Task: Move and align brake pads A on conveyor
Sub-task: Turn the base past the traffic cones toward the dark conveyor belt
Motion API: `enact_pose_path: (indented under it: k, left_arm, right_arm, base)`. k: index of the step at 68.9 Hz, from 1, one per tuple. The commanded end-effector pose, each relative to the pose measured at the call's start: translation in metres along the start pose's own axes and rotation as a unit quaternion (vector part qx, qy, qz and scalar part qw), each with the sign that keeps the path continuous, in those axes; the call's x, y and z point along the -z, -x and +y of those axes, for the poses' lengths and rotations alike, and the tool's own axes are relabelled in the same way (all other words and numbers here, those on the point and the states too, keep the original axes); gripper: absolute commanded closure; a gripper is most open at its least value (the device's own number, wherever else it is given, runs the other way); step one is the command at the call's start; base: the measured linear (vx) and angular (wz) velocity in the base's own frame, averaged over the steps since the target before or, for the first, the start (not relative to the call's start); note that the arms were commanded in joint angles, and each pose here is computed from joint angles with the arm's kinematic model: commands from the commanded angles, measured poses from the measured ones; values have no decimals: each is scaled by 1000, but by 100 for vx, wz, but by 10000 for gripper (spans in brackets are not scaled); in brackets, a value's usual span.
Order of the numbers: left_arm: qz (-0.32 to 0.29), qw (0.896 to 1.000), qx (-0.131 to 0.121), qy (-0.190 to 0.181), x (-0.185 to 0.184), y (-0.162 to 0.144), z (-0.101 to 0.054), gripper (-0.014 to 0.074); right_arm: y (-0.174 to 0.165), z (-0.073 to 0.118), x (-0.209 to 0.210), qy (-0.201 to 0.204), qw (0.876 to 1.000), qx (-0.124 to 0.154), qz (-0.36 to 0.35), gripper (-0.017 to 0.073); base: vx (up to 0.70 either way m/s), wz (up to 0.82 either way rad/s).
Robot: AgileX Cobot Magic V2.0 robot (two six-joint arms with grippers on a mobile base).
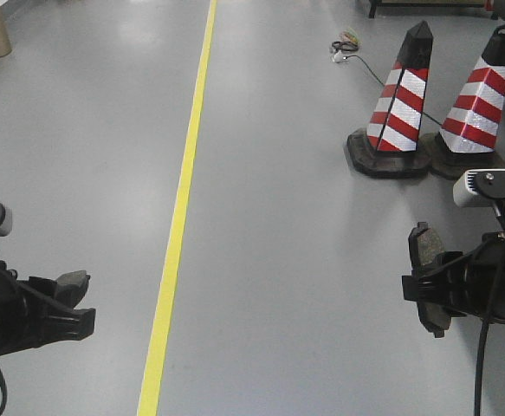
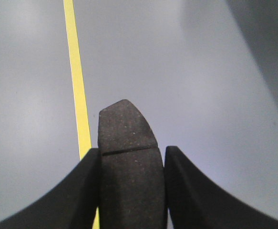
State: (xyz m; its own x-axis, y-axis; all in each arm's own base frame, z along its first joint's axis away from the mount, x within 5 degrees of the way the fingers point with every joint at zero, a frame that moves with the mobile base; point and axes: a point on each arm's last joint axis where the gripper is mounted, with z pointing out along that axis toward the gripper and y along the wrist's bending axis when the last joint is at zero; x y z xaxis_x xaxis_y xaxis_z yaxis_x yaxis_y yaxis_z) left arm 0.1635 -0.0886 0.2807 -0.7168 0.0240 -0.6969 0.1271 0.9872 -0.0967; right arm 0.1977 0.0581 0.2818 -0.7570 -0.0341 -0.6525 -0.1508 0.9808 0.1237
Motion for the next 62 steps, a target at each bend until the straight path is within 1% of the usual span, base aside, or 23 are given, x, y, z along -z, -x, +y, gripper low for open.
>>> enact_pose_path:
  k: [1,62]
  left_arm:
    - [-38,999,-6,-21,7,11,-4,522]
    - [-38,999,-6,-21,7,11,-4,522]
  right_arm:
    - [15,2,10,8,998,4,-58,500]
    - [15,2,10,8,998,4,-58,500]
  base:
    - [61,-5]
    - [58,-1]
